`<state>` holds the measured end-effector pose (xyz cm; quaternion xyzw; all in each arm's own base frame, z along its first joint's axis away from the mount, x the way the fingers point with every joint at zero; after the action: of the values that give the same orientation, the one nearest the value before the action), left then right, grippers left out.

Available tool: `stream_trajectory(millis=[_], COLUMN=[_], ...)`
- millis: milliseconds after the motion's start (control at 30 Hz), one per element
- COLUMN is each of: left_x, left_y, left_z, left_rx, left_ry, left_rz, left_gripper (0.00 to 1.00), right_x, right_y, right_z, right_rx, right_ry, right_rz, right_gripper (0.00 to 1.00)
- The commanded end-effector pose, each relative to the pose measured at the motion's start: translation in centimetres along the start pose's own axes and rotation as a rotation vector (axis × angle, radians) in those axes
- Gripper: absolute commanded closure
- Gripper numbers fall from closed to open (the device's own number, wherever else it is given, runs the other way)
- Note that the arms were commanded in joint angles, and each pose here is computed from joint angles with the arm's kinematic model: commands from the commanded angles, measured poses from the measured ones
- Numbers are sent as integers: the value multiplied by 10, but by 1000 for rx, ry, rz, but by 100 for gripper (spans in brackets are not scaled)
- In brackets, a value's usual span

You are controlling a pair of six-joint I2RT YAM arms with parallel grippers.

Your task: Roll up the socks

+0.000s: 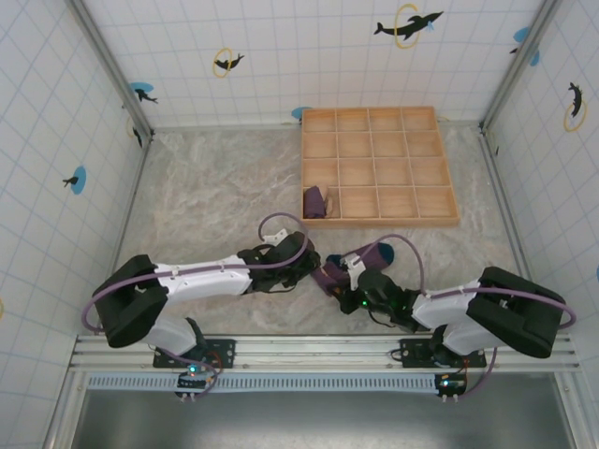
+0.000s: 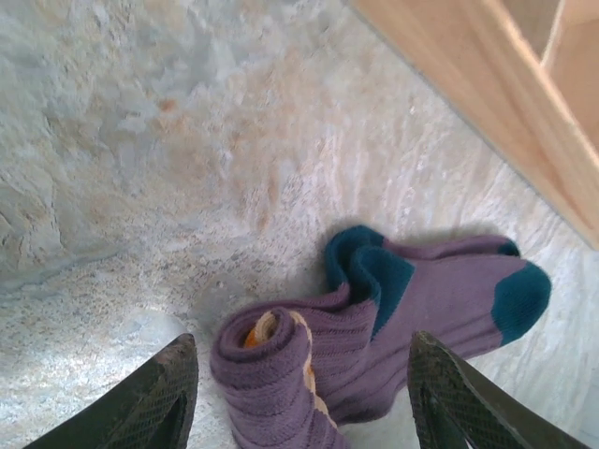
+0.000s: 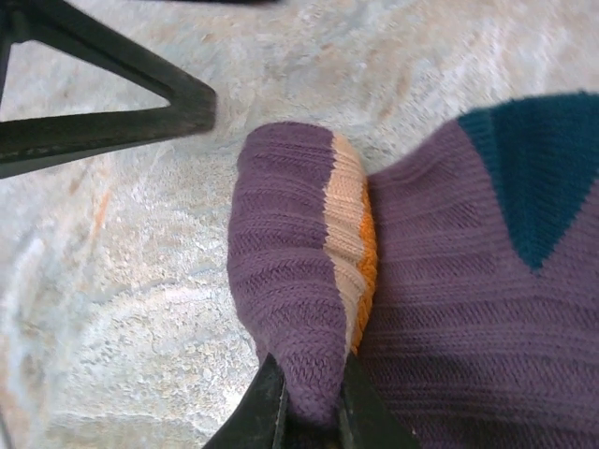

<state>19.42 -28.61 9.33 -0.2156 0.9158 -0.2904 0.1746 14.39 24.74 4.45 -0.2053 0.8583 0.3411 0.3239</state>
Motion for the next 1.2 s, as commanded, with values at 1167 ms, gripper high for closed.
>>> stream_trajectory(millis=[1167], left_x=[48], left_y=[-2], left_z=[44], left_rx=[112], left_ry=[219], left_rz=[223], left_gripper=[51], right_x=[62], right_y=[-73], right_z=[-19], right_rx=[225], right_ry=[173], right_rz=[888], right_gripper=[100])
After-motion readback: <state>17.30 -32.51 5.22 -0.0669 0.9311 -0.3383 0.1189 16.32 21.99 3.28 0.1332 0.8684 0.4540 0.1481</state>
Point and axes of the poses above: each hand's point on the last joint's axis, 136 mm out from that joint toward the fingers, its own z axis out along the fingers, its own y axis along the line the jaws close on, x = y × z, the point moved 3 cm from there along -z, back along the fingers, and after that the axes turned 1 degree about -z, right-handed, at the moved point
